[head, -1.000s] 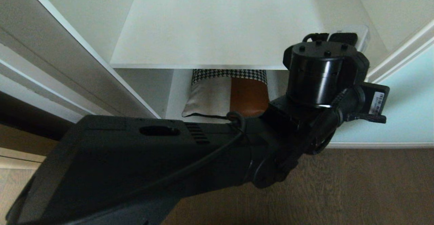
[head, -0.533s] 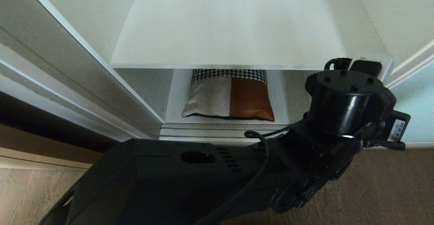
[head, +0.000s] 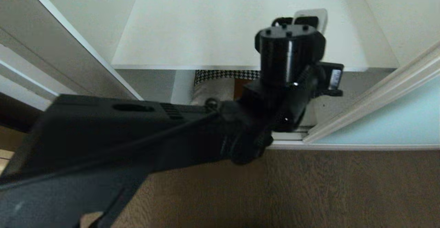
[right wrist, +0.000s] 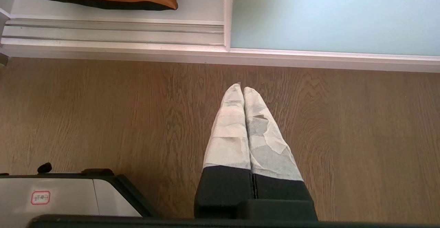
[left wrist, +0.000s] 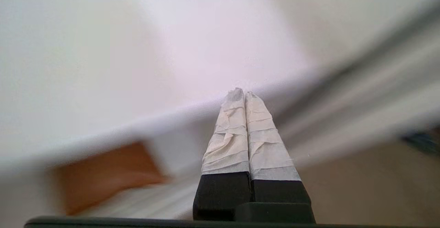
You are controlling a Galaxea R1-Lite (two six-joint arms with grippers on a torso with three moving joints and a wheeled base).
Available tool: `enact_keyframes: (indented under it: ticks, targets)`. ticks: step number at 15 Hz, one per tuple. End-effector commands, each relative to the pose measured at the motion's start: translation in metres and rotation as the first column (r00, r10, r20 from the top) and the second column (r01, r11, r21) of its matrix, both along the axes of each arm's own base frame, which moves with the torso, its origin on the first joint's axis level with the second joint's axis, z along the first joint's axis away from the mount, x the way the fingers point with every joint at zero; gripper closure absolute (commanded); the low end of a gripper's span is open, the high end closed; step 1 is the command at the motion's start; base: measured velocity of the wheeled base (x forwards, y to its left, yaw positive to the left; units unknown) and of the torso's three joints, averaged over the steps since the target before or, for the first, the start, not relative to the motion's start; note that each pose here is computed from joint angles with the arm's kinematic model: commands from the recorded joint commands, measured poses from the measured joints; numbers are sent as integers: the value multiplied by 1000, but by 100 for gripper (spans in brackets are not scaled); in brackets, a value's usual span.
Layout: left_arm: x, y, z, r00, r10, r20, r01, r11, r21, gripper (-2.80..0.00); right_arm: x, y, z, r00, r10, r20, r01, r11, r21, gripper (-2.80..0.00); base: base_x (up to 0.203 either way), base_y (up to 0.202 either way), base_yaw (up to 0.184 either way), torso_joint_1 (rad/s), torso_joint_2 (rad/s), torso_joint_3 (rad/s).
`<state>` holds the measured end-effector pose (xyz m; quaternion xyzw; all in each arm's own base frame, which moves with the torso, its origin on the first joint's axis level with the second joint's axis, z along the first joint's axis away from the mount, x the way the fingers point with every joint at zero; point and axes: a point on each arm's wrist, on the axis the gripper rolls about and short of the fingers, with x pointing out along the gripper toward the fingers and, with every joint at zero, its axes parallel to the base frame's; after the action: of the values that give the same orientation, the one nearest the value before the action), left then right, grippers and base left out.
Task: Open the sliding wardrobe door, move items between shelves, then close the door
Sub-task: Open the door
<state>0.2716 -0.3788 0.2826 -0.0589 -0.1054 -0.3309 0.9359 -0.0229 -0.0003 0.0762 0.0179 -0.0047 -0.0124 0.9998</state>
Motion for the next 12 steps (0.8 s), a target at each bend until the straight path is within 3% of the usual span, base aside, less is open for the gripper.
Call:
enact_keyframes:
  ticks: [1,4,7,12]
  targets:
    - [6,57,51,994,100,53,-98,994,-46,0,0,0,0,1000,-1,-3,1,1000,0,0,0,0,0,0,0,0]
    - [-12,100,84,988,148,44,-147,989,-25,0,0,0,0,1000,-1,-3,1,1000,0,0,0,0,0,0,0,0]
    - [-41,138,93,981,196,3,-196,980,33,0,0,0,0,1000,0,-3,0,1000,1,0,0,0,0,0,0,0]
    - [-83,214,106,924,383,-11,-382,923,55,0,0,0,0,1000,0,-3,0,1000,0,0,0,0,0,0,0,0]
